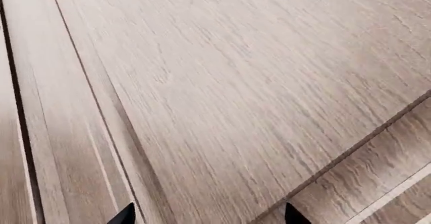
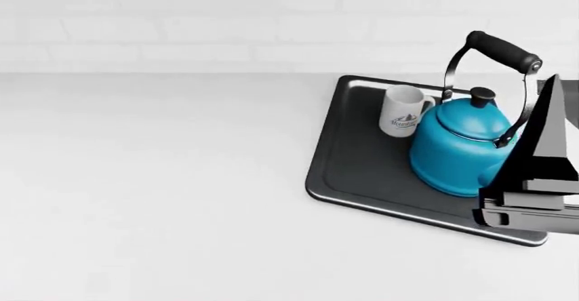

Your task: Pick the kettle from the counter and place it on the tray. Then pick the mug from the cabinet and place it on the tray. Then close the cabinet doors.

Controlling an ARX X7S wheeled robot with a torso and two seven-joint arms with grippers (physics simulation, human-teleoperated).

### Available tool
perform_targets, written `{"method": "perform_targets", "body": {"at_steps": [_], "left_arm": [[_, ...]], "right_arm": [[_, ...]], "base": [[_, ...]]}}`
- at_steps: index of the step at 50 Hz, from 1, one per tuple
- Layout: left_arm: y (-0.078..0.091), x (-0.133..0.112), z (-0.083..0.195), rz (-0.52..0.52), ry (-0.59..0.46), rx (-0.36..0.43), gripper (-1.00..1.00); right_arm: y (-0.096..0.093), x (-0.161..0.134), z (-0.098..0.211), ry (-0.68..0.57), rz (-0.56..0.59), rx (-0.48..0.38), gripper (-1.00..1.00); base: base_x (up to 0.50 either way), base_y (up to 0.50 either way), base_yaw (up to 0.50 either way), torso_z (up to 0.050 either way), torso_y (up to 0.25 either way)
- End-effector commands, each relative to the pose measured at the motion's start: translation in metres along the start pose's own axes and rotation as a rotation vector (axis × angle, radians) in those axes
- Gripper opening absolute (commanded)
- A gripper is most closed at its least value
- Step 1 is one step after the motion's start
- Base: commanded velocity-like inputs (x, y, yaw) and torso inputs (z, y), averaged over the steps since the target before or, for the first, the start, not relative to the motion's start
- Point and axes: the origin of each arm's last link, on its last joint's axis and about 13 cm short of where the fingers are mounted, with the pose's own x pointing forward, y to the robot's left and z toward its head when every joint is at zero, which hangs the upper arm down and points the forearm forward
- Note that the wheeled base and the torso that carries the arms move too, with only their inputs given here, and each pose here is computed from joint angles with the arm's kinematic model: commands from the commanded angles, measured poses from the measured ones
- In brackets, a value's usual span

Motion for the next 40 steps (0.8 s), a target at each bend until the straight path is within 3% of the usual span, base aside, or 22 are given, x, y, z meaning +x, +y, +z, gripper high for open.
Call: {"method": "perform_targets", "body": {"at_steps": [1, 5, 10, 15, 20, 40], "left_arm": [[0.035, -0.07, -0.001, -0.025, -0.085, -0.576, 1.0], [0.029, -0.124, -0.023, 0.006, -0.107, -0.667, 1.0], [0.013, -0.193, -0.059, 0.095, -0.056, -0.665, 1.0], [0.007, -0.234, -0.072, 0.058, -0.068, -0.743, 1.0], [0.007, -0.253, -0.079, 0.05, -0.065, -0.757, 1.0], [0.008, -0.273, -0.094, 0.066, -0.007, -0.752, 1.0]], "right_arm": [[-0.001, 0.004, 0.003, -0.015, -0.033, 0.01, 1.0], [0.0, 0.006, 0.004, -0.012, -0.037, 0.009, 1.0], [0.0, 0.006, 0.006, -0.011, -0.05, 0.023, 1.0], [0.0, 0.007, 0.007, -0.01, -0.054, 0.033, 1.0], [0.0, 0.008, 0.008, -0.013, -0.051, 0.043, 1.0], [0.002, 0.012, 0.011, -0.029, -0.041, 0.038, 1.0]], "base": [[0.0, 0.0, 0.0, 0.0, 0.0], [0.0, 0.0, 0.0, 0.0, 0.0], [0.0, -0.13, 0.0, 0.0, 0.0], [0.0, -0.5, 0.0, 0.0, 0.0], [0.0, -0.5, 0.0, 0.0, 0.0], [0.0, -0.5, 0.0, 0.0, 0.0]]}}
